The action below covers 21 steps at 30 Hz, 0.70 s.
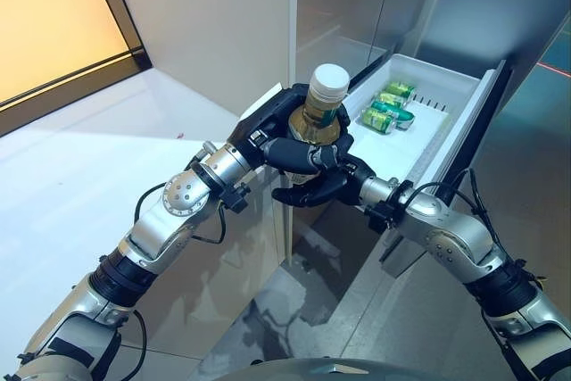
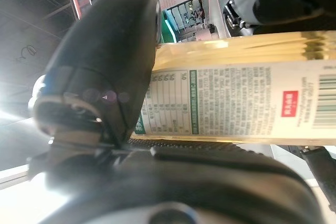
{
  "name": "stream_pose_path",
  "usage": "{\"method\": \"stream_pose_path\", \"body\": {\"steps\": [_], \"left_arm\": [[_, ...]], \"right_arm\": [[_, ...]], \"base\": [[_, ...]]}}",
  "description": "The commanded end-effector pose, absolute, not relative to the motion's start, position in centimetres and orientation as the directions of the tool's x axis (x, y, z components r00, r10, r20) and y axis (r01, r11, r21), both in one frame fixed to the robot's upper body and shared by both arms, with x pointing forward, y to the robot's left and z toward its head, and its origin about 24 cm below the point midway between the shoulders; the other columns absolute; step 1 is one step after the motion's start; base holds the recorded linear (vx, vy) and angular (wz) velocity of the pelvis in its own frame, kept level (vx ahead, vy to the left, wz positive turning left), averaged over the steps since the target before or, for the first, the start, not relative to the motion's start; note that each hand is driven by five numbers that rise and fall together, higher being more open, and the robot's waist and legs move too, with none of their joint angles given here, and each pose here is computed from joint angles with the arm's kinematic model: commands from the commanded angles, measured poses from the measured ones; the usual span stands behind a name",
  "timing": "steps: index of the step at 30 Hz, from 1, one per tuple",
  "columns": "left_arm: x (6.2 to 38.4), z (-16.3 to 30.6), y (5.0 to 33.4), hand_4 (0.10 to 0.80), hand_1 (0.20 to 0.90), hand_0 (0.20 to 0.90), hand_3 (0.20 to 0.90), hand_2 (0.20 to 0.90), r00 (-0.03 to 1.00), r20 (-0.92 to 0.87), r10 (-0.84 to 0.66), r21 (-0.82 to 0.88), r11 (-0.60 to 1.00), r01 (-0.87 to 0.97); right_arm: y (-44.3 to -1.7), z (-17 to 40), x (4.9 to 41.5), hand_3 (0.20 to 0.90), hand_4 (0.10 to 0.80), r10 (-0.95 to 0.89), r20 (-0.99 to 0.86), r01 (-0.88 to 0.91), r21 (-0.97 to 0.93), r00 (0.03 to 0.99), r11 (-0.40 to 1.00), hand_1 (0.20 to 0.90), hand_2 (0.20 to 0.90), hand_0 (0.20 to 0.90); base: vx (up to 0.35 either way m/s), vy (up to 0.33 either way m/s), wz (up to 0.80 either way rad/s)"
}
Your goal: Put drinks into fridge and close the fridge
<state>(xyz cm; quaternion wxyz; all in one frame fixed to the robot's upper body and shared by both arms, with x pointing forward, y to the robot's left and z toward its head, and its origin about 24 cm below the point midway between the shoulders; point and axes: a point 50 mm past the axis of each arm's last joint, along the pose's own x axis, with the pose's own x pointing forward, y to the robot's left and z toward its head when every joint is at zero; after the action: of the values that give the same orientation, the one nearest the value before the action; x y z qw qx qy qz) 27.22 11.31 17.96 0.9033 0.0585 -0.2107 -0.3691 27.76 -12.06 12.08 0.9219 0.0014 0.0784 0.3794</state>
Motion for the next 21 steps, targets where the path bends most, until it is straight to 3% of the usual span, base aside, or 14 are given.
{"method": "stream_pose_path", "body": {"steps": [1,12,13,14,15,21], "left_arm": [[28.7,22.9,11.6,0.1,0.3,0.3,0.2,0.3,0.57,0.552,-0.608,0.293,0.782,0.55],[28.6,21.8,11.6,0.1,0.3,0.3,0.2,0.3,0.59,0.562,-0.579,0.159,0.776,0.61],[28.6,21.7,11.5,0.1,0.3,0.3,0.2,0.3,0.588,0.571,-0.574,0.127,0.769,0.627],[28.5,21.6,11.3,0.1,0.3,0.3,0.2,0.3,0.585,0.575,-0.572,0.103,0.76,0.642],[28.4,21.5,11.0,0.1,0.3,0.3,0.2,0.3,0.581,0.579,-0.572,0.084,0.751,0.655],[28.1,20.7,9.7,0.1,0.3,0.3,0.2,0.3,0.593,0.559,-0.58,0.004,0.717,0.697]], "right_arm": [[-9.3,20.5,27.0,0.9,0.8,0.803,0.24,-0.817,-0.062,0.545,0.573,0.9,0.9,0.9],[-9.2,20.4,27.0,0.9,0.8,0.796,0.263,-0.818,-0.038,0.545,0.573,0.9,0.9,0.9],[-9.0,20.3,26.9,0.749,0.649,0.799,0.259,-0.824,-0.022,0.542,0.566,0.771,0.771,0.771],[-8.9,20.1,26.9,0.343,0.243,0.801,0.258,-0.828,-0.008,0.541,0.561,0.422,0.422,0.422],[-8.7,19.9,26.9,0.2,0.1,0.801,0.258,-0.83,0.008,0.541,0.558,0.3,0.3,0.3],[-8.1,19.6,26.9,0.2,0.1,0.787,0.275,-0.825,0.044,0.552,0.563,0.3,0.3,0.3]], "base": [[0.0,0.0,0.0],[0.0,0.0,0.0],[0.0,0.0,0.0],[0.0,0.0,0.0],[0.0,0.0,0.0],[0.0,0.0,0.0]]}}
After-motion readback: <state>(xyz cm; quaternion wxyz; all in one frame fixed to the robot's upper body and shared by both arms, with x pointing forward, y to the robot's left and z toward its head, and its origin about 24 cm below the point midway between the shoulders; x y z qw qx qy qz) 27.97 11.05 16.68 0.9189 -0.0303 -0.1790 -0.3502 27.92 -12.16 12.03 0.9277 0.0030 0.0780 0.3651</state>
